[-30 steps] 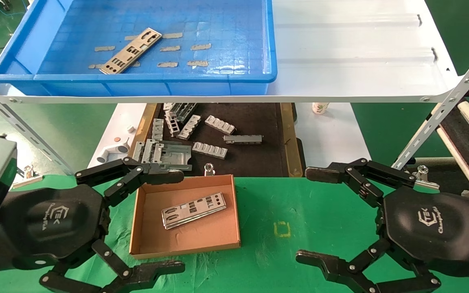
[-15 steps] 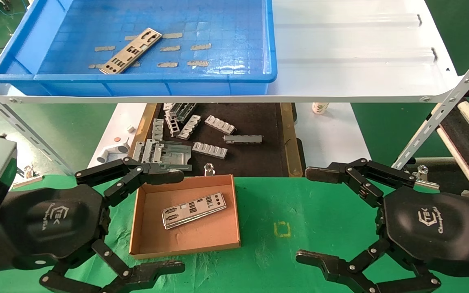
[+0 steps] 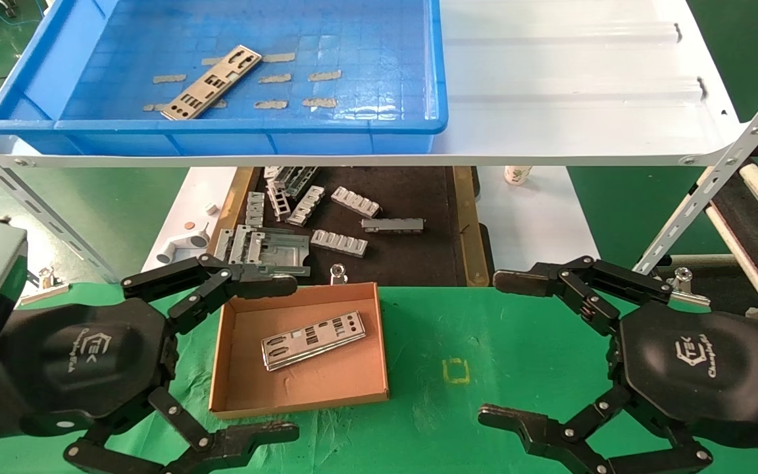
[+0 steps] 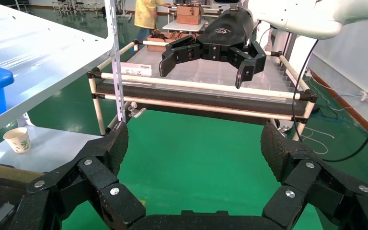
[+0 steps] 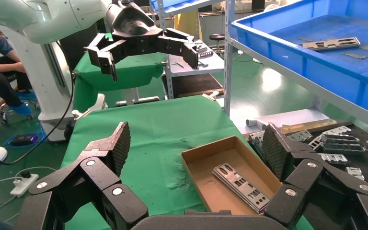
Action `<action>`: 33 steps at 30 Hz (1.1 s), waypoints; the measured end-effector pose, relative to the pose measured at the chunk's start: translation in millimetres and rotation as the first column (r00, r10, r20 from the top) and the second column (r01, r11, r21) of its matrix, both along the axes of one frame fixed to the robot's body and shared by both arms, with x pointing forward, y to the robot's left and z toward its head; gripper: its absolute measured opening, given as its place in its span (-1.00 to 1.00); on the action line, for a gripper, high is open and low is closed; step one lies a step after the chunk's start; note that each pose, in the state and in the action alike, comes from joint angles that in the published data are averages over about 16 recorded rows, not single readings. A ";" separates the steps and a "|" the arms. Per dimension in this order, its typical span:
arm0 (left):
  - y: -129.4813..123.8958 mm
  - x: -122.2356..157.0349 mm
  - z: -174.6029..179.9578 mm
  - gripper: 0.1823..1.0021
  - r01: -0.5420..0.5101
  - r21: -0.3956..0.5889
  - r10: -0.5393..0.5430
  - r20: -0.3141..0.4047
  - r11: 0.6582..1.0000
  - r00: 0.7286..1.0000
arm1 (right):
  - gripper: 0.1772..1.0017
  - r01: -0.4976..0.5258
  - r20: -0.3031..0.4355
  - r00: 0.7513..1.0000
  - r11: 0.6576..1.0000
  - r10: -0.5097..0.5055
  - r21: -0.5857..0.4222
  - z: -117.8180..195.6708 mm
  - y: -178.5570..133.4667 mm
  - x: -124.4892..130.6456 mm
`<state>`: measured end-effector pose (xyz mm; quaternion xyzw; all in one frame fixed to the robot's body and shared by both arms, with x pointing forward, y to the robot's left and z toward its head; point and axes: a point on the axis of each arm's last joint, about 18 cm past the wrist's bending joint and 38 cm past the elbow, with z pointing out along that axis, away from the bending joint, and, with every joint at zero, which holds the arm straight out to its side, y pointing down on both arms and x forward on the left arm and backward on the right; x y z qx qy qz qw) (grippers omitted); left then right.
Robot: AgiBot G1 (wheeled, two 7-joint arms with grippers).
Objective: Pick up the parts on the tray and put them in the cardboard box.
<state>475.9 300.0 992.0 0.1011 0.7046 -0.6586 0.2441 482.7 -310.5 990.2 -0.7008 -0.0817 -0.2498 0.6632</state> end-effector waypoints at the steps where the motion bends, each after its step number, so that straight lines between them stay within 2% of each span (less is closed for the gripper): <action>1: 0.0 0.0 0.0 1.00 0.000 0.000 0.000 0.000 1.000 1.000 | 1.00 0.000 0.000 1.000 1.000 0.000 0.000 0.0 0.0 0.0; 33: 0.0 0.0 0.0 1.00 0.000 0.000 0.000 0.000 1.000 1.000 | 1.00 0.000 0.000 1.000 1.000 0.000 0.000 0.0 0.0 0.0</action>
